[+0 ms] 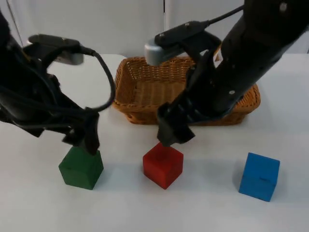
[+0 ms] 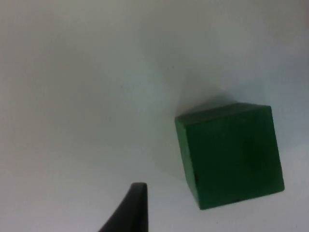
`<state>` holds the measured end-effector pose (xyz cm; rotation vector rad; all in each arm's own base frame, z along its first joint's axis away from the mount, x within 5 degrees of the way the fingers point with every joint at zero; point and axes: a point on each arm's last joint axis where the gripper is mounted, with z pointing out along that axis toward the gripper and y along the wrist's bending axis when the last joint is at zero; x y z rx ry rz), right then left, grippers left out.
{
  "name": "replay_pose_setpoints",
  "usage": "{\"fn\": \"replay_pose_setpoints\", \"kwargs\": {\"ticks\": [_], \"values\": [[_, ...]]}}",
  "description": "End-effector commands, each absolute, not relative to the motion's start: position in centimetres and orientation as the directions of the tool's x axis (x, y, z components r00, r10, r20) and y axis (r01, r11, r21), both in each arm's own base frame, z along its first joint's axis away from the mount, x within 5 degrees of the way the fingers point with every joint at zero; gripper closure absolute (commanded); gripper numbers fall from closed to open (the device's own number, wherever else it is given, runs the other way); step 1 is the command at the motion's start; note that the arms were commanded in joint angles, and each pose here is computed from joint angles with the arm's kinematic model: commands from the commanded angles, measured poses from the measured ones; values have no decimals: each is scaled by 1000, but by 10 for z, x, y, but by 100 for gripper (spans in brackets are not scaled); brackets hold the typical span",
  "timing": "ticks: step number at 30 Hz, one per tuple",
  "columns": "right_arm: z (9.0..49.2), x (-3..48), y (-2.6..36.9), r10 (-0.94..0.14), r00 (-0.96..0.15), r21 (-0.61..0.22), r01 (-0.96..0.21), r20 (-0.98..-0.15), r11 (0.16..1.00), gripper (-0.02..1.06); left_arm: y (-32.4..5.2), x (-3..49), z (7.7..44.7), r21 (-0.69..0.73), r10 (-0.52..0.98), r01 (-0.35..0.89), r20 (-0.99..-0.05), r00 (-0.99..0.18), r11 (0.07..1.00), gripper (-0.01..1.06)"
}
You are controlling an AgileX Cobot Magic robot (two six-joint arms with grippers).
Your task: Pick up one cube with each hand and place exactly two cubes into the same basket, leaving the remaining cube outside.
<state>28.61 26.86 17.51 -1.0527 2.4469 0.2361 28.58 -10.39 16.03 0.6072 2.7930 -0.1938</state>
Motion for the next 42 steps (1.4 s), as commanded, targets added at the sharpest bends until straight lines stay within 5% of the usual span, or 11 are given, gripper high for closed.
{"fn": "replay_pose_setpoints", "kwargs": {"ticks": [1,23,42], "values": [[173,288,272,-646,-581,-35,-730,-494,683,19,-108,291,152,-65,380,418,-308,-872,906,0],[112,293,293,-675,-533,-56,-763,-510,645,19,-110,303,101,-58,356,385,-272,-894,921,0],[104,294,297,-667,-523,-55,-764,-530,643,19,-110,303,96,-58,357,384,-260,-897,922,0]]}}
